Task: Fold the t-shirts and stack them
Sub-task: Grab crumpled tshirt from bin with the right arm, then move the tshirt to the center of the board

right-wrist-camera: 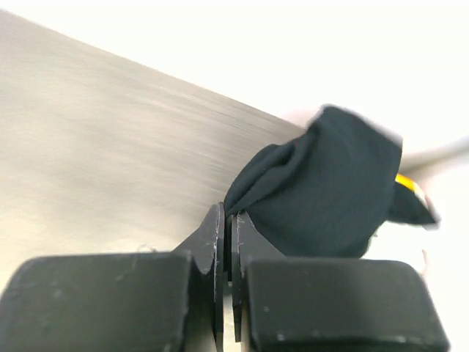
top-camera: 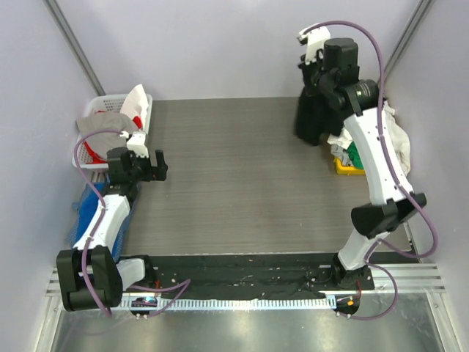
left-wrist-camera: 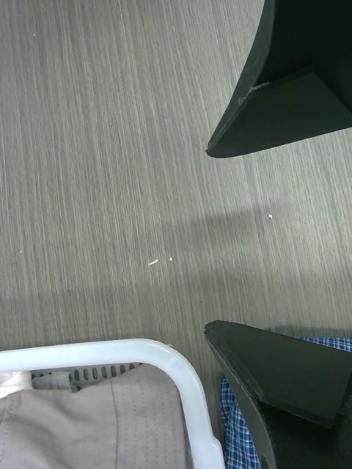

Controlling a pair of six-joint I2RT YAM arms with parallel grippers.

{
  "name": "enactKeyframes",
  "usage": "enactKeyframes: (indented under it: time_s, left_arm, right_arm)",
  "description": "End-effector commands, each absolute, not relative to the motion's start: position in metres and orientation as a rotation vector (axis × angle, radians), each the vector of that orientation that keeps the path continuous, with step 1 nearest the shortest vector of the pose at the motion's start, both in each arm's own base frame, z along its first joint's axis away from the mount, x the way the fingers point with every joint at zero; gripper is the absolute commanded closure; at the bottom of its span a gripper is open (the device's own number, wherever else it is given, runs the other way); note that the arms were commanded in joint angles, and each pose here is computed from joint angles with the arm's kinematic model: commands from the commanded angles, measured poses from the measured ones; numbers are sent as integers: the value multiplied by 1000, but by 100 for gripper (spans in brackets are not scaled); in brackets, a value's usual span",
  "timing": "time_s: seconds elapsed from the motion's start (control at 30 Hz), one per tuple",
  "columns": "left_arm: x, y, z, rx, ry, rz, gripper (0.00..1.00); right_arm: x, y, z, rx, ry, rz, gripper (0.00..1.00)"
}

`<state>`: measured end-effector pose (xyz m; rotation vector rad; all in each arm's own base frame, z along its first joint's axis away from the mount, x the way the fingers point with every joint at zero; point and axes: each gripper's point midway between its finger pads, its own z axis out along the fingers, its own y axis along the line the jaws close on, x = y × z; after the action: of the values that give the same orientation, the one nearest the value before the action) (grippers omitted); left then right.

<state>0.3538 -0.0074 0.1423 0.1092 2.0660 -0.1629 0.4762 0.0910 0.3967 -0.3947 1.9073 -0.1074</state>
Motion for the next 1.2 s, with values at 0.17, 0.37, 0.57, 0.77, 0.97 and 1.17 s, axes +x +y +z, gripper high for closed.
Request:
enactKeyframes:
  time_s: [0.17,0.37,0.57,0.77,0.97,1.17]
  left_arm:
    - [366,-2,157,143,2012,-111,0]
    - [366,1,164,145,2007,-94,0]
    - [366,1,163,142,2012,-90,0]
    - [367,-1,165,153,2008,-100,0]
    - [365,-4,171,167,1993,-120,0]
    - [362,-10,170,184,1994,-152,0]
  right_arm:
    - [381,184,455,-638,1745,381,99]
    - [380,218,397,-740,1845,443,99]
    - [382,228,353,-792,1922,438,99]
    - [401,208,304,-809,2011,258,99]
    - [412,170,264,-796,2097,-19,99]
    - [429,109,238,-696,2163,-360,99]
